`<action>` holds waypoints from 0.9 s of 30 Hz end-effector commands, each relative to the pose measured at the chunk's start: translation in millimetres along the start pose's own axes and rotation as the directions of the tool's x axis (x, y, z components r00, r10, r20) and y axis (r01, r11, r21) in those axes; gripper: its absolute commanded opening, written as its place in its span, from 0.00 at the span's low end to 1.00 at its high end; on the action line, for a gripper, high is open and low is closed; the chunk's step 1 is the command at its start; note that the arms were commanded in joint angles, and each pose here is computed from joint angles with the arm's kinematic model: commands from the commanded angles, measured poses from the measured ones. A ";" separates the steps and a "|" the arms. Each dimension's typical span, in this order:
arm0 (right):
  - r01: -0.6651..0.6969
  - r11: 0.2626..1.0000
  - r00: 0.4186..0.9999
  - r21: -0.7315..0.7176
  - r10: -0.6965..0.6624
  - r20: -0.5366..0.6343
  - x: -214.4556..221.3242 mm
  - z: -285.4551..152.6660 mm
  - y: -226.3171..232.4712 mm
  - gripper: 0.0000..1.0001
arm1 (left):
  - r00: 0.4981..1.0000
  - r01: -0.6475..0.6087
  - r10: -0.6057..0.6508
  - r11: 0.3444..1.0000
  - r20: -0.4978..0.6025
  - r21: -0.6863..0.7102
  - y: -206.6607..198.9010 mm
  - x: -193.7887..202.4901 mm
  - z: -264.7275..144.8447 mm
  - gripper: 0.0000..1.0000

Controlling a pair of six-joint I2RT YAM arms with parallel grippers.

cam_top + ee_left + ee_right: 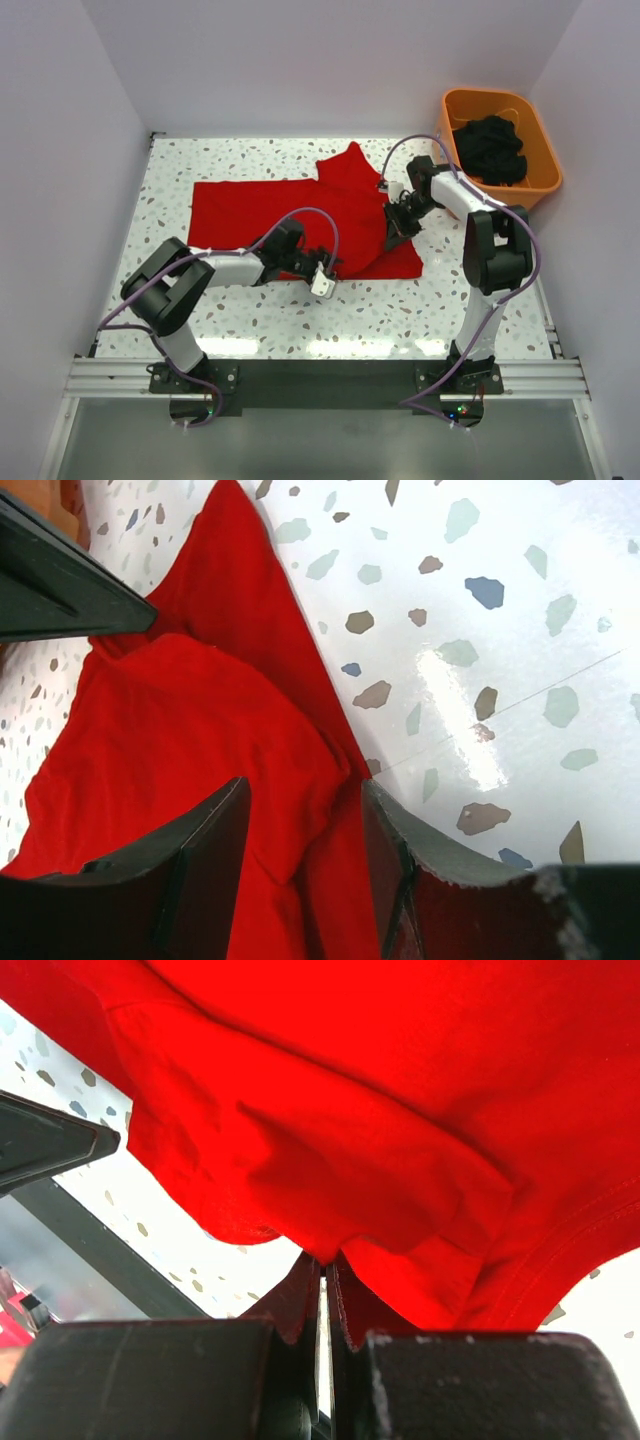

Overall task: Fold and stack the t-shirts
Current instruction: Fold the tshirt

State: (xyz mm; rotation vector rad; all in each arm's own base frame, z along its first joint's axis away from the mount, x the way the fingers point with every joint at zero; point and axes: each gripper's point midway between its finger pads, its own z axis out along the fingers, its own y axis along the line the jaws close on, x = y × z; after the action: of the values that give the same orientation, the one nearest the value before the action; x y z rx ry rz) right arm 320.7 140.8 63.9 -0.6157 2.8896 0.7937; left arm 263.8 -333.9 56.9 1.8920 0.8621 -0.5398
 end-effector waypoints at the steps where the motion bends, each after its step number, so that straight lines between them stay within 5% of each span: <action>1: 0.003 1.000 1.000 -0.003 -0.003 0.031 -7.3 -8.7 2.8 0.00 | 0.999 -0.027 0.026 0.999 0.030 0.031 -5.3 -3.1 5.3 0.54; 10: 0.009 1.000 0.999 -0.005 -0.009 0.031 -7.8 -8.6 3.3 0.00 | 0.999 -0.036 0.036 0.999 0.034 0.000 3.3 -3.0 13.6 0.44; 19: 0.021 1.000 0.998 -0.003 -0.020 0.054 -15.8 -12.4 1.9 0.00 | 0.998 0.042 -0.038 0.994 0.042 -0.096 36.4 -3.6 8.7 0.00; 27: 0.028 1.000 0.996 0.008 -0.029 0.089 -34.6 -18.4 -8.3 0.00 | 0.997 0.072 -0.070 0.977 0.015 -0.198 71.5 17.2 -9.0 0.00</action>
State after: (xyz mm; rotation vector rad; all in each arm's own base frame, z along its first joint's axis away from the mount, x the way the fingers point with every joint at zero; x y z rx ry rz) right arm 344.8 136.0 75.7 -0.5925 2.8330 0.7737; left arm 303.5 -335.8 67.4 1.7627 0.9671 -0.5202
